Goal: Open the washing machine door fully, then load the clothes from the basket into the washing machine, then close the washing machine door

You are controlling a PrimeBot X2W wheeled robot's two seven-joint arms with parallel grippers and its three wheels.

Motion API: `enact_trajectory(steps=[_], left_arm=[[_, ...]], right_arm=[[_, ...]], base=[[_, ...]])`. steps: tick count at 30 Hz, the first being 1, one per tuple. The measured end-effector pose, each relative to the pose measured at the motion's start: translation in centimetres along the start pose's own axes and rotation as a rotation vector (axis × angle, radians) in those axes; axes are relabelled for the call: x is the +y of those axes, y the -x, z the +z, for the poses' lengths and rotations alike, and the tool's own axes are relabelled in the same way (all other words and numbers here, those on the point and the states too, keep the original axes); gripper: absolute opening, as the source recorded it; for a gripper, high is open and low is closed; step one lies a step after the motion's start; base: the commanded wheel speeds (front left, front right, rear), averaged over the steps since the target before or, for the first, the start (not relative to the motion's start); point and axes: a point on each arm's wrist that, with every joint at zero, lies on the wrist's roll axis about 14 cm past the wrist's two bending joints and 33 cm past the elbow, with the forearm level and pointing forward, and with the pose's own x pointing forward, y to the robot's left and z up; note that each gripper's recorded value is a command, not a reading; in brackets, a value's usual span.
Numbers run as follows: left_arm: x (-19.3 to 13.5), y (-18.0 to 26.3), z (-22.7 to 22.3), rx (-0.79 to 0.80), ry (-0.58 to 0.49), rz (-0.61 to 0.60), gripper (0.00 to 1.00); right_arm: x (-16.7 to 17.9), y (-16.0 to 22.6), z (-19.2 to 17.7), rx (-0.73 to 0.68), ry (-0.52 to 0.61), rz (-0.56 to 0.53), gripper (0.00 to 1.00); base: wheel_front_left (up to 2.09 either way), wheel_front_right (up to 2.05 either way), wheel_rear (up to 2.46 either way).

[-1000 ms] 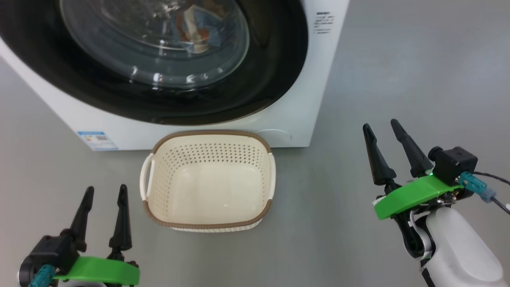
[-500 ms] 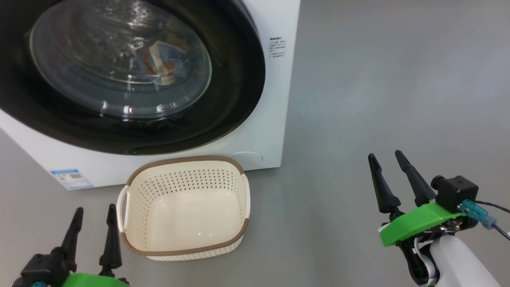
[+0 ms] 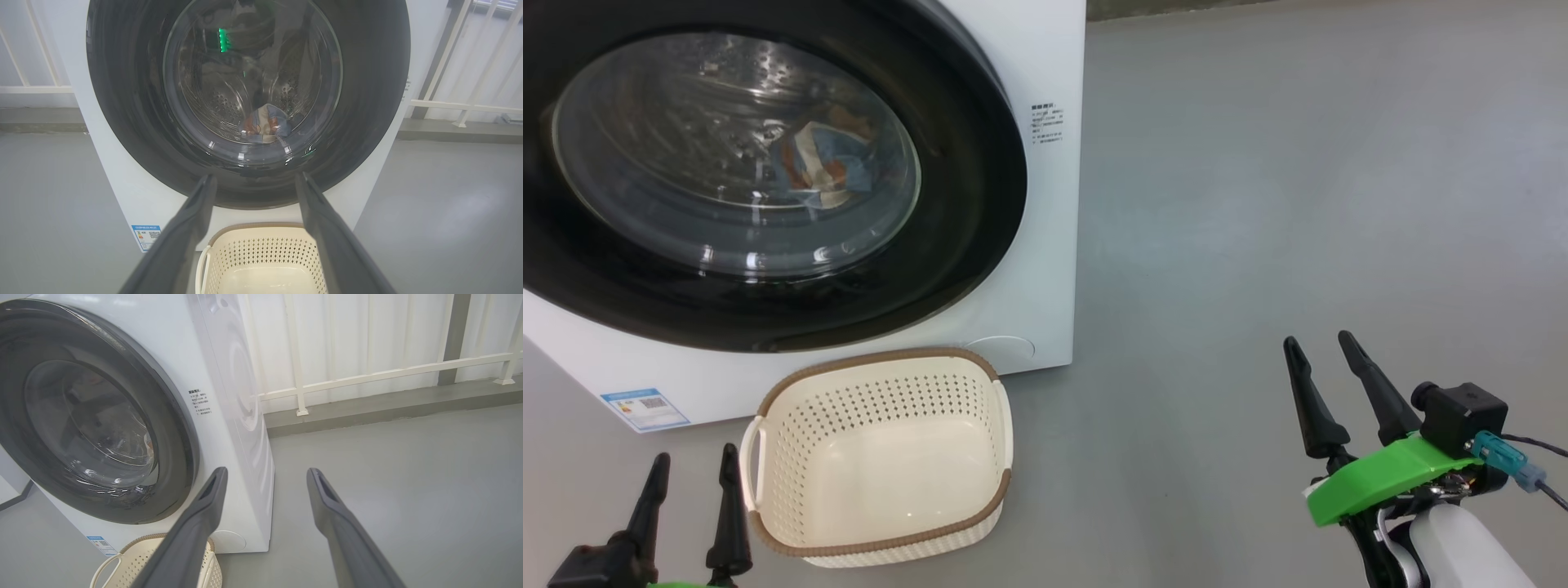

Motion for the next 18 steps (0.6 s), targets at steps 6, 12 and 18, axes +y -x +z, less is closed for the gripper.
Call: enact_trajectory(steps=[6,12,18], left_arm=[[0.2,0.4,-0.1,0.003,-0.006,0.008,1.0],[0.5,0.7,-0.1,0.005,-0.006,0.019,1.0],[0.5,0.7,0.0,0.001,-0.009,0.022,1.0]], right_arm=[[-0.6,1.3,-0.5,0.011,-0.003,-0.021,1.0],[-0.8,1.4,0.0,-0.002,-0.003,-0.028,1.0],[-0.9,1.5,0.2,-0.007,-0.003,-0.031,1.0]], base=[[0.0,0.0,0.0],[0.0,0.0,0.0],[0.0,0.0,0.0]])
